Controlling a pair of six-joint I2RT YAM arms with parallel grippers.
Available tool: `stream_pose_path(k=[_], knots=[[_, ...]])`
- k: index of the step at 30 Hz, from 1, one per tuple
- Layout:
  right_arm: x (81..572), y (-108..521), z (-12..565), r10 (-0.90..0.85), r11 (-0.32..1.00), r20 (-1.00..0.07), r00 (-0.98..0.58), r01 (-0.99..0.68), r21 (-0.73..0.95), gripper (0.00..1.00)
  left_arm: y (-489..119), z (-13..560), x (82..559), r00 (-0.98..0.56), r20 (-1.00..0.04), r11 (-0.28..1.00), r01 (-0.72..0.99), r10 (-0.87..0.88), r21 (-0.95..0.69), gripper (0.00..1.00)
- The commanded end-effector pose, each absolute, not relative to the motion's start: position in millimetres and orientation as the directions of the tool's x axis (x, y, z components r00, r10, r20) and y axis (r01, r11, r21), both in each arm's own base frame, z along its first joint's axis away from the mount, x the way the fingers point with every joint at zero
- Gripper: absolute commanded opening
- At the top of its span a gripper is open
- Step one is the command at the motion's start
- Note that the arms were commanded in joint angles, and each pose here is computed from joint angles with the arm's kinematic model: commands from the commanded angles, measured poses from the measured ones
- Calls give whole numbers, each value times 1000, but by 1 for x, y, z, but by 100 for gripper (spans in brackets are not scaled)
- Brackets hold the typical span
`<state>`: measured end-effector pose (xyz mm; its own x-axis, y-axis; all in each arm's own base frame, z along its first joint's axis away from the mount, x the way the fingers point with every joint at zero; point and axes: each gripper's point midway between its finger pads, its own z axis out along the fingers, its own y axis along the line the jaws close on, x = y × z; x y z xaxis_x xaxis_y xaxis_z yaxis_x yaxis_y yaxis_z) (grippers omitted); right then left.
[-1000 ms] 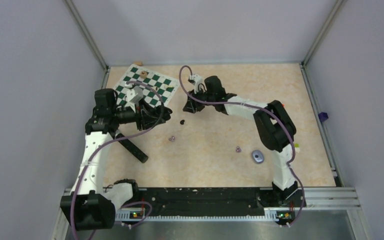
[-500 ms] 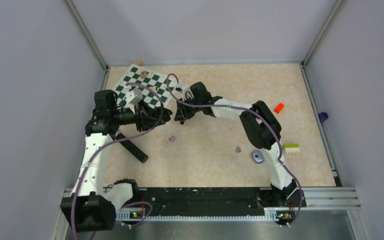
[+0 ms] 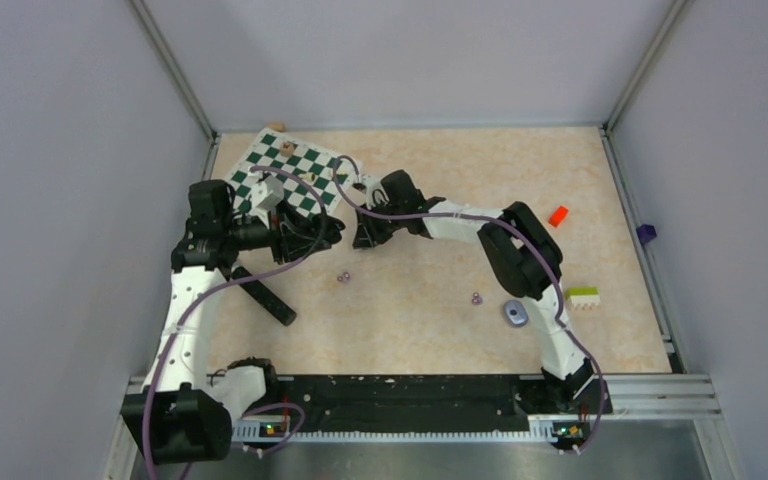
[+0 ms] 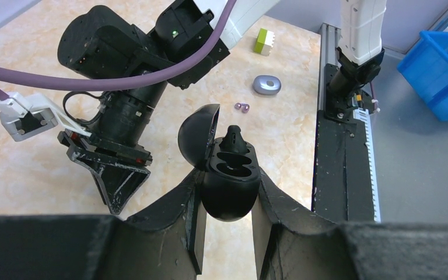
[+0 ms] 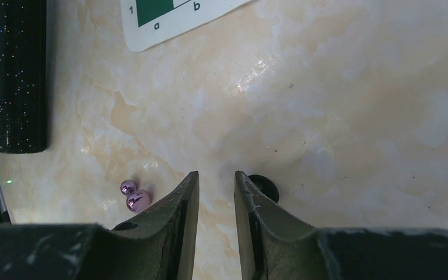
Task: Insert the wireless bluetooth earbuds into the charging case
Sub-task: Pick up the left earbud from the center of the board.
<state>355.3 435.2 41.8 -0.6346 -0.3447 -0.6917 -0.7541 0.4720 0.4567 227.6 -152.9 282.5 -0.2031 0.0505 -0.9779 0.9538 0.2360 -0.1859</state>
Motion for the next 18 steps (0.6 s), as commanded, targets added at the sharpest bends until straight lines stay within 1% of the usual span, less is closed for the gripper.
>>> stream_pose_path(k=[1,5,11,18], knots=[[349,429,51,-371,476,-709,-599,-779,409,29,-154,292,222,-153,-987,206,968,38,-142,0],[345,421,63,-381,471,-727,-571,-797,378,29,-154,292,222,-150,-988,204,969,37,-140,0],[338,400,62,-417,487,-710,-568,-799,353,28,-154,292,222,-152,-988,200,969,34,-142,0],[348,371,75,-399,529,-733,-551,-791,307,28,-154,293,221,-147,-989,196,971,33,-138,0]])
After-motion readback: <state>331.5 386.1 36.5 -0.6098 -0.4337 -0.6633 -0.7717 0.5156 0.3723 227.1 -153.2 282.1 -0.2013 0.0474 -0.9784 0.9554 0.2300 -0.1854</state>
